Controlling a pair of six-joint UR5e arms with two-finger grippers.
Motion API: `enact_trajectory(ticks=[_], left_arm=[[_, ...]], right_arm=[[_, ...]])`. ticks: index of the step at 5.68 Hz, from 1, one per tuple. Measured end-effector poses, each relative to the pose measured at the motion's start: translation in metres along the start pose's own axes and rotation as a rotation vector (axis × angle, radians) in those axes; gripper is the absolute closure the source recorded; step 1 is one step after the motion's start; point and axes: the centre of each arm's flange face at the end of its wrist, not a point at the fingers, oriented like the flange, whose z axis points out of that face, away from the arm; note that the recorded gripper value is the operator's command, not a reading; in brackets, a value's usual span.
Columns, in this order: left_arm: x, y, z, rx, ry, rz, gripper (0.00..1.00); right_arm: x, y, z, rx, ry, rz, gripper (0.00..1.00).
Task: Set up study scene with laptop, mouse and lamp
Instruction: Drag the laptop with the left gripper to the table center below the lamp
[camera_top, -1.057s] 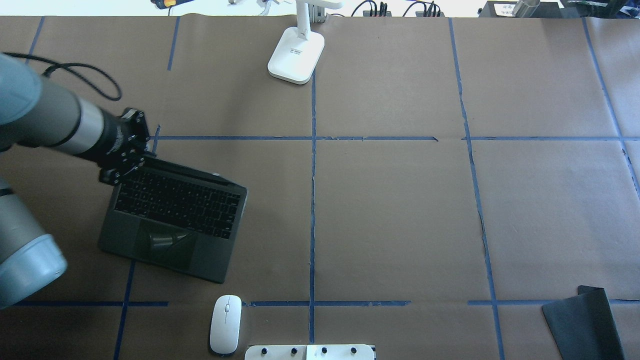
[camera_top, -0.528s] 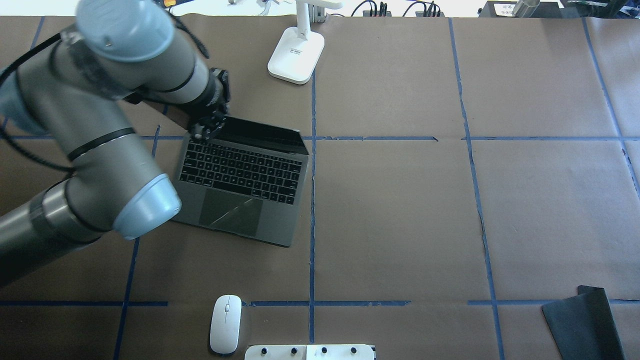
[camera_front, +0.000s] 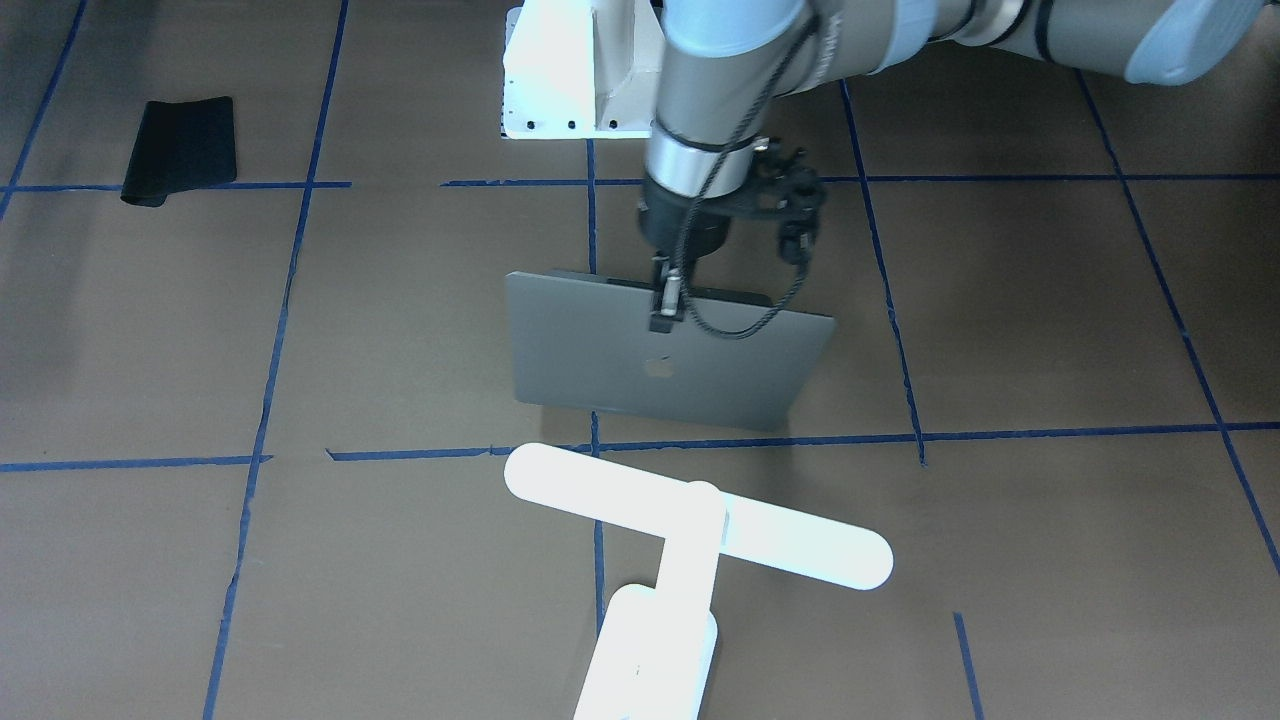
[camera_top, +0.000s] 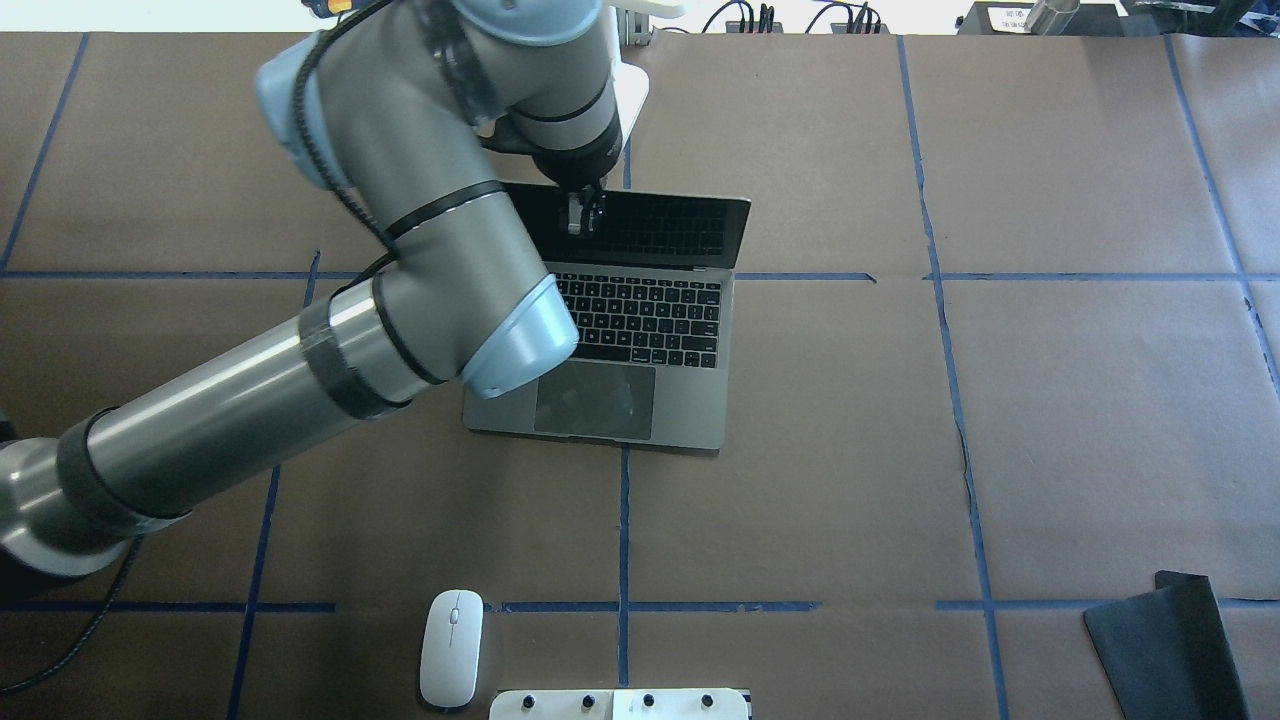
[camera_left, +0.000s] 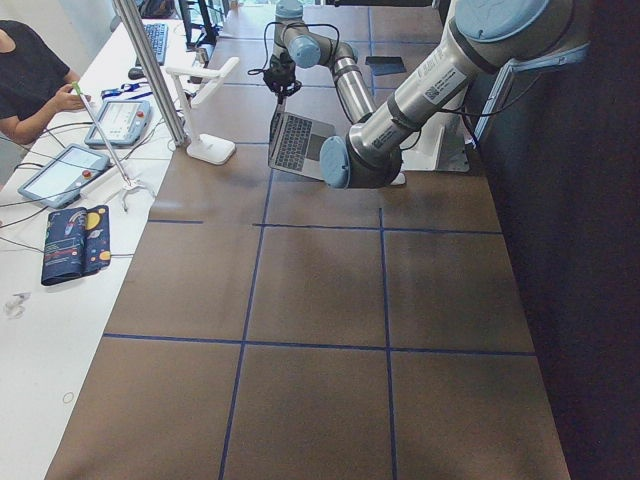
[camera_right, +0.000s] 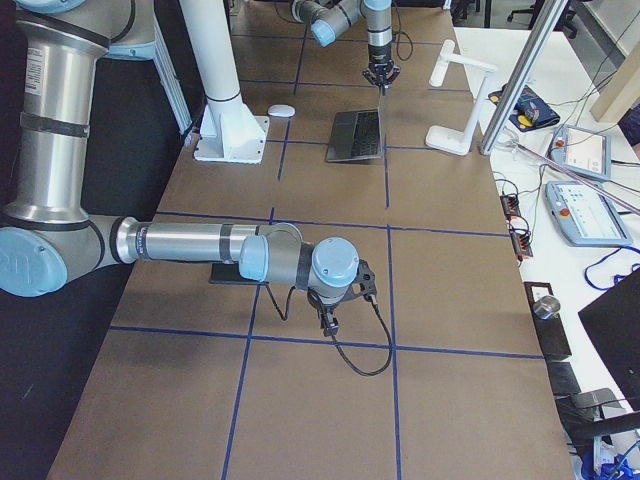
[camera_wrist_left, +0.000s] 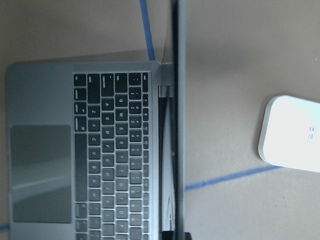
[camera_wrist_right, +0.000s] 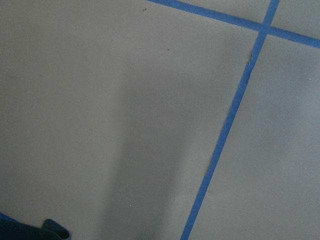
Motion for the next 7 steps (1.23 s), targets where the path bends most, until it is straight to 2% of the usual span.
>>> enact_trajectory(ticks=[4,5,6,7], left_arm=[[0.012,0.005,0.03,0.04,0.003,-0.091,1.0],[0.013,0.005,0.033,0.046,0.002,-0.095,0.94],[0.014,0.003,0.037,0.052,0.002,-0.096,0.74],[0.018,0.001,0.043,0.065,0.014,-0.095,0.42]], right_arm=[[0.001,0.0,0.001,-0.001,-0.001,0.003,0.0],[0.001,0.0,0.001,-0.001,-0.001,0.004,0.0],[0.001,0.0,0.0,-0.001,0.0,0.003,0.0],[0.001,-0.001,0.0,0.0,0.0,0.0,0.0]])
